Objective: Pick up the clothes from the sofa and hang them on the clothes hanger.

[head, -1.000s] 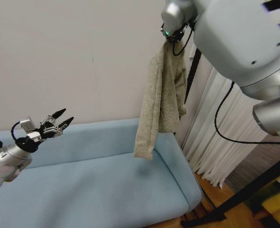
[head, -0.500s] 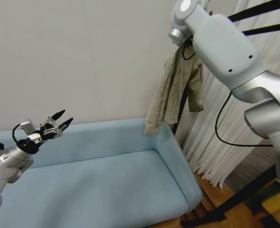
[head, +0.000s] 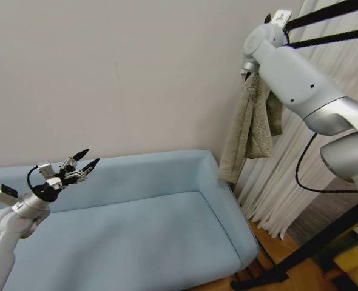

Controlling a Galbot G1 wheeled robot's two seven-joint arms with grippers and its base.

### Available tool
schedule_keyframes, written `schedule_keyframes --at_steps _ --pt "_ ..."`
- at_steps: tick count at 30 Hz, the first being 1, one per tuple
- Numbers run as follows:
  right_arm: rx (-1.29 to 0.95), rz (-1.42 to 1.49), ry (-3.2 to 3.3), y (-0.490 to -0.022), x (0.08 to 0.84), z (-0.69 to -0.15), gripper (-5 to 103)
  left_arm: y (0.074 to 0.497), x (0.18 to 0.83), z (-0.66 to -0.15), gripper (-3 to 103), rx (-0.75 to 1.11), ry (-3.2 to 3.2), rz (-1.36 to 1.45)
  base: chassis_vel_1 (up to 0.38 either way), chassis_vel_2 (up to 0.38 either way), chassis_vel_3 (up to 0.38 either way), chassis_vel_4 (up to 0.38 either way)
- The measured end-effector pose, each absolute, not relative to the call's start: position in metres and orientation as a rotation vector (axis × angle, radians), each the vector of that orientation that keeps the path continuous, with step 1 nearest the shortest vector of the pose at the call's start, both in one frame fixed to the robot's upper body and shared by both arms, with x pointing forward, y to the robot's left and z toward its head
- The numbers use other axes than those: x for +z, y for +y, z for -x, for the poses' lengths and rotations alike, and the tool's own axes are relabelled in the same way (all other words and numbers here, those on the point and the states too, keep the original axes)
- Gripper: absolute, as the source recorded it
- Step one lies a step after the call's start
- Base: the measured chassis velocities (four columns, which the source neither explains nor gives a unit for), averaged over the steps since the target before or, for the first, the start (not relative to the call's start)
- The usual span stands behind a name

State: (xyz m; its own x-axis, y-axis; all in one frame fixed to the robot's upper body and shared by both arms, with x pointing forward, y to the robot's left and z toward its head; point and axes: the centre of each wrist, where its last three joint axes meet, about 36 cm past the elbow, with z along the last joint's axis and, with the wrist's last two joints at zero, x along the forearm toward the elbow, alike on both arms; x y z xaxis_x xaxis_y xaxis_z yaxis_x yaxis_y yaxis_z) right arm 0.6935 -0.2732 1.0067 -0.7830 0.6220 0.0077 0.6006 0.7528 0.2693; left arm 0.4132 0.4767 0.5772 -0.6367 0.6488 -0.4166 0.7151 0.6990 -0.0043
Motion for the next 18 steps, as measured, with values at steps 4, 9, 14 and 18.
schedule_keyframes --at_steps 4,9,14,18 --pt "0.382 -1.026 2.853 -0.281 1.002 -0.699 4 0.476 0.575 -0.414 100 -0.244 2.518 -1.065 0.0 0.0 0.0 0.0" --pt "0.382 -1.038 2.846 -0.29 0.999 -0.701 4 0.472 0.571 -0.414 100 -0.259 2.513 -1.067 0.0 0.0 0.0 0.0" --pt "0.382 -1.04 2.846 -0.303 1.0 -0.699 4 0.47 0.57 -0.413 100 -0.269 2.52 -1.046 0.0 0.0 0.0 0.0" --pt "0.384 -1.047 2.852 -0.31 0.999 -0.698 4 0.467 0.571 -0.411 100 -0.272 2.542 -0.993 0.0 0.0 0.0 0.0"
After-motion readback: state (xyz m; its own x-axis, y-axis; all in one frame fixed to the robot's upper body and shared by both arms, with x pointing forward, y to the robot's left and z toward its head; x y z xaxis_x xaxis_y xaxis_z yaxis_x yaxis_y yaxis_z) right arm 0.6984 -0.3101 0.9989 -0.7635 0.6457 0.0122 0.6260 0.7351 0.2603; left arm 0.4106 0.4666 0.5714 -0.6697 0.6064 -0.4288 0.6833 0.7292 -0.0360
